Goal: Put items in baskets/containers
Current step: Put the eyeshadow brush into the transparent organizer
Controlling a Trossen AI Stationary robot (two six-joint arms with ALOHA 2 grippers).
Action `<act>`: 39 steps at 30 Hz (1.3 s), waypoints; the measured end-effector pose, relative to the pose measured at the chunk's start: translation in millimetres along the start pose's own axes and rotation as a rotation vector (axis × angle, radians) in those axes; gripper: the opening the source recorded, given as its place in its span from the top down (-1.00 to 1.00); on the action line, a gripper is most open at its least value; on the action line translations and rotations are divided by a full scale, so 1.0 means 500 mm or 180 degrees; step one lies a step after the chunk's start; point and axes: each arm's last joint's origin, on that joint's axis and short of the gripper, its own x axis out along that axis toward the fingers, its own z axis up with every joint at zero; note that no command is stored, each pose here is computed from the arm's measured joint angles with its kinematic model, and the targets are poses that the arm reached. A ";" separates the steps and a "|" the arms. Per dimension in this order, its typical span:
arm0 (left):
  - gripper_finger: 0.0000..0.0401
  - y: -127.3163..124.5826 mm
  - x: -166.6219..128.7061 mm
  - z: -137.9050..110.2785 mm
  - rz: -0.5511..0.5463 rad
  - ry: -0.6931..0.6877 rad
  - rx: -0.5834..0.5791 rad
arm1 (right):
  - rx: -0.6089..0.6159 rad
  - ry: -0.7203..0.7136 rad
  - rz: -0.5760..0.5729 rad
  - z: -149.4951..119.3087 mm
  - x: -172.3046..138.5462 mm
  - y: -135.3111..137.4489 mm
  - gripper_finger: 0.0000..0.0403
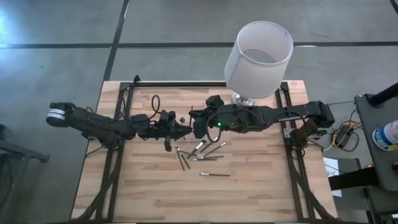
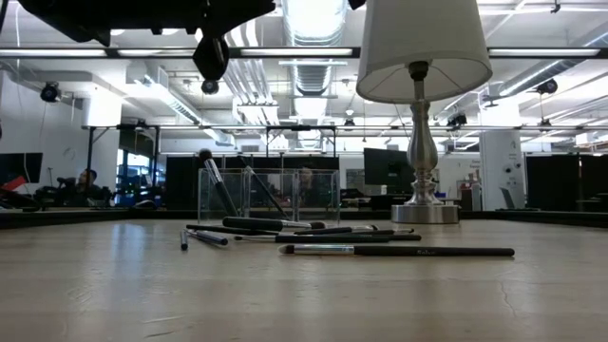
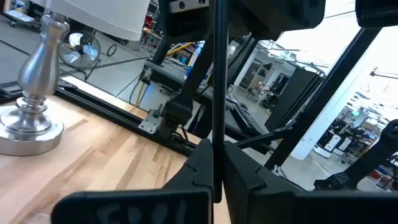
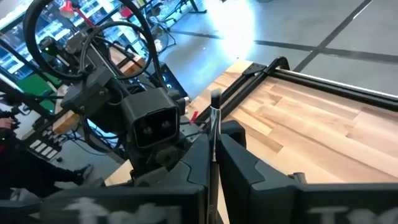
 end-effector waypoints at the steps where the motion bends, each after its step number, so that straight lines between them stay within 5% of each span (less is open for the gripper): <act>1: 0.94 0.000 0.000 0.000 0.0003 0.0005 0.0006 | -0.0013 0.0001 -0.0003 0.000 0.000 -0.001 0.92; 7: 0.85 0.005 0.000 -0.006 0.0110 0.0084 0.0048 | -0.0170 0.0015 -0.0032 -0.001 0.002 -0.004 0.93; 20: 0.05 0.013 -0.013 -0.046 0.0686 0.0561 -0.0060 | -0.0731 0.0137 -0.0990 -0.043 0.006 -0.045 0.93; 27: -0.02 -0.028 -0.041 -0.079 0.0630 0.1018 0.0004 | -0.0988 0.0384 -0.1237 -0.118 0.061 -0.063 0.93; 33: -0.02 -0.063 -0.071 -0.073 0.0732 0.0871 -0.0110 | -0.0800 0.0138 -0.1713 -0.173 0.096 -0.100 0.93; 39: -0.02 -0.082 -0.109 -0.056 0.0800 0.0752 -0.0195 | -0.0795 0.0028 -0.1575 -0.215 0.119 -0.138 0.94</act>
